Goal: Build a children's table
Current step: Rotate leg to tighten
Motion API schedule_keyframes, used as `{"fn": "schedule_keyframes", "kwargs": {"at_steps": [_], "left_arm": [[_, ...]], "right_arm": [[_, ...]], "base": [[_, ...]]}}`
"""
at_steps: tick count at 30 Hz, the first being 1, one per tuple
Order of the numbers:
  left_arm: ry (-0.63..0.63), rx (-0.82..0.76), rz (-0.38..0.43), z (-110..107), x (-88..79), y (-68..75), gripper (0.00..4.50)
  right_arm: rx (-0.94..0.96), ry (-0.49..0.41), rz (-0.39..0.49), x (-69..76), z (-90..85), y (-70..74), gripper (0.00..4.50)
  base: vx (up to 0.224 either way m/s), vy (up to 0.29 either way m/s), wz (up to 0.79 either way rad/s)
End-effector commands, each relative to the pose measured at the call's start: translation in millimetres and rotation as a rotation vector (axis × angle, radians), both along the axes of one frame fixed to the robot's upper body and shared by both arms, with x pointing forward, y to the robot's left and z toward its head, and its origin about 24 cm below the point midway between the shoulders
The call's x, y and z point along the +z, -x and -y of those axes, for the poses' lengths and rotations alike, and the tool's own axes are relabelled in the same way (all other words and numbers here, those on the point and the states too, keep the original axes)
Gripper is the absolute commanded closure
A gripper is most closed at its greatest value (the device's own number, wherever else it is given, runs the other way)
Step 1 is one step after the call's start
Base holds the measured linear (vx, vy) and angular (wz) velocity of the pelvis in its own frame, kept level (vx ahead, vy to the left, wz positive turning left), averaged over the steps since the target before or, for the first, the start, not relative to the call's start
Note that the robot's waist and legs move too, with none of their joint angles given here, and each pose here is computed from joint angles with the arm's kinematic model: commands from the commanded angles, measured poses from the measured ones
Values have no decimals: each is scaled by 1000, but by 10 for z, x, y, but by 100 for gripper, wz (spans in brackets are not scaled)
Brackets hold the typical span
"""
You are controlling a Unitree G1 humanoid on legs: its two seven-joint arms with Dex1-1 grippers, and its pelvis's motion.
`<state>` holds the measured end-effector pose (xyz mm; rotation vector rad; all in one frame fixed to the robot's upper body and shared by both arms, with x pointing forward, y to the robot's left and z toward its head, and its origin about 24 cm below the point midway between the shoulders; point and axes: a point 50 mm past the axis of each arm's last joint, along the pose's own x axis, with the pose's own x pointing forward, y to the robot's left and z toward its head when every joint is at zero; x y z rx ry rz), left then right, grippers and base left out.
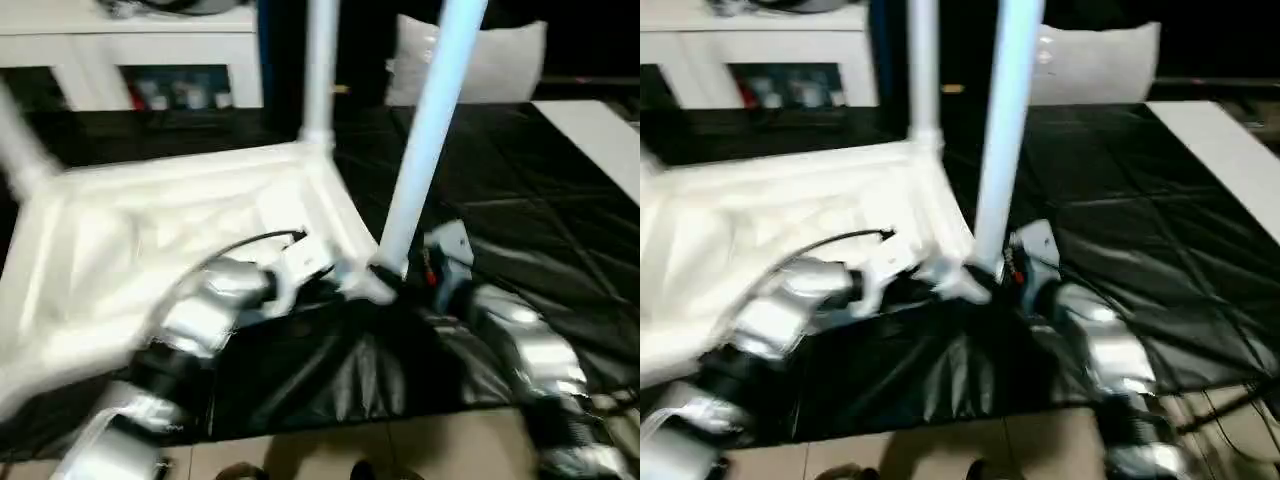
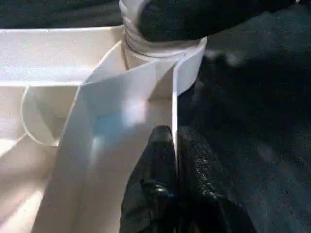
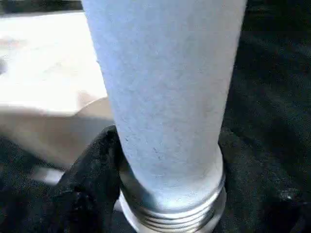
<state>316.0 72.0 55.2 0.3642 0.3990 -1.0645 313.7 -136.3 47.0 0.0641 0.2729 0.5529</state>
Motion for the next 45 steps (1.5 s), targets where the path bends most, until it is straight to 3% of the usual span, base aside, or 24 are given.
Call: {"fn": "schedule_keyframes", "kwargs": {"at_steps": [1,5,7,10,18,22,30,38,45], "left_arm": [[57,-5,63,319,130,20,450],[23,44,95,399,140,8,450],[12,60,99,401,140,9,450],[-1,61,103,382,134,8,450],[-44,28,114,212,115,-23,450],[-76,-82,111,59,87,5,450],[-125,-355,67,-152,9,171,450],[-213,-509,36,-343,-8,213,450],[-257,-579,39,-424,7,215,450]], "right_arm": [[0,-13,-95,-152,-280,19,184],[-30,-7,-79,-137,-325,-14,184],[-42,-8,-59,-115,-307,-13,114],[-56,-10,-45,-101,-276,-17,104],[23,0,70,15,-53,6,36],[216,68,120,94,151,82,3],[455,130,141,217,417,161,3],[667,140,134,278,458,246,3],[747,151,105,228,422,270,72]], "base": [[0,0,0],[0,0,0],[0,0,0],[0,0,0],[0,0,0],[0,0,0],[0,0,0],[0,0,0],[0,0,0]]}}
